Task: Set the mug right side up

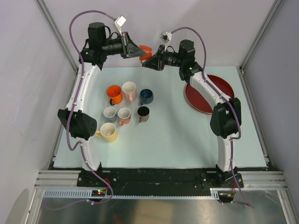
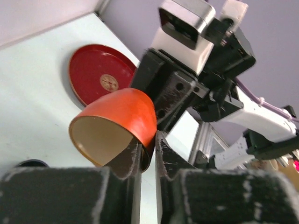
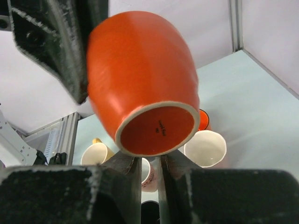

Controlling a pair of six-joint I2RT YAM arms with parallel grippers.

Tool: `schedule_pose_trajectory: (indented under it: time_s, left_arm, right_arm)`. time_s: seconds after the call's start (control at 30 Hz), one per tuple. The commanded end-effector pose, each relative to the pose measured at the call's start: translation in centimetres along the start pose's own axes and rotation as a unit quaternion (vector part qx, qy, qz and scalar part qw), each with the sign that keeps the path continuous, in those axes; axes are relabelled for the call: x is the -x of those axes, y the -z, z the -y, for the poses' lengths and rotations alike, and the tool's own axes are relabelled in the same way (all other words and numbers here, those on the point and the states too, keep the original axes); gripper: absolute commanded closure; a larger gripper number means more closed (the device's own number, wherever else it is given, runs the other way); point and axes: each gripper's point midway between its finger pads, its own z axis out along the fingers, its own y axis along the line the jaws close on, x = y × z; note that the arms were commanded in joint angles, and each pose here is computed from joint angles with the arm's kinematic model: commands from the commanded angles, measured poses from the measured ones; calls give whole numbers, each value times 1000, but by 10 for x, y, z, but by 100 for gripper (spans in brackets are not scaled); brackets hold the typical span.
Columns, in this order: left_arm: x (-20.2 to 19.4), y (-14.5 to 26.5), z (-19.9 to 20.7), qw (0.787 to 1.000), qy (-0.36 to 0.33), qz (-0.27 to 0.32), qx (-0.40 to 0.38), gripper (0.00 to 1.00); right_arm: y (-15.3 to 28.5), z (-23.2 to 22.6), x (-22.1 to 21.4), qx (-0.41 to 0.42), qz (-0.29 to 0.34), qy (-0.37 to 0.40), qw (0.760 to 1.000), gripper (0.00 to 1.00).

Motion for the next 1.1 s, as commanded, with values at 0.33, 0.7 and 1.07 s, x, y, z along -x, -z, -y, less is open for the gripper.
schedule_pose_trajectory:
  time_s: [0.33, 0.7, 1.07]
  left_arm:
    - [6, -4, 18, 999, -44, 13, -16, 100]
    - [2, 1, 9, 998, -49, 13, 22, 100]
    - [-68, 16, 24, 991, -113, -61, 41, 100]
  right_arm:
    - [3, -23, -3, 37, -15, 7, 999, 37]
    - [79, 1, -15, -42, -39, -25, 998, 1]
    - [222, 61, -53, -289, -100, -22, 952, 1]
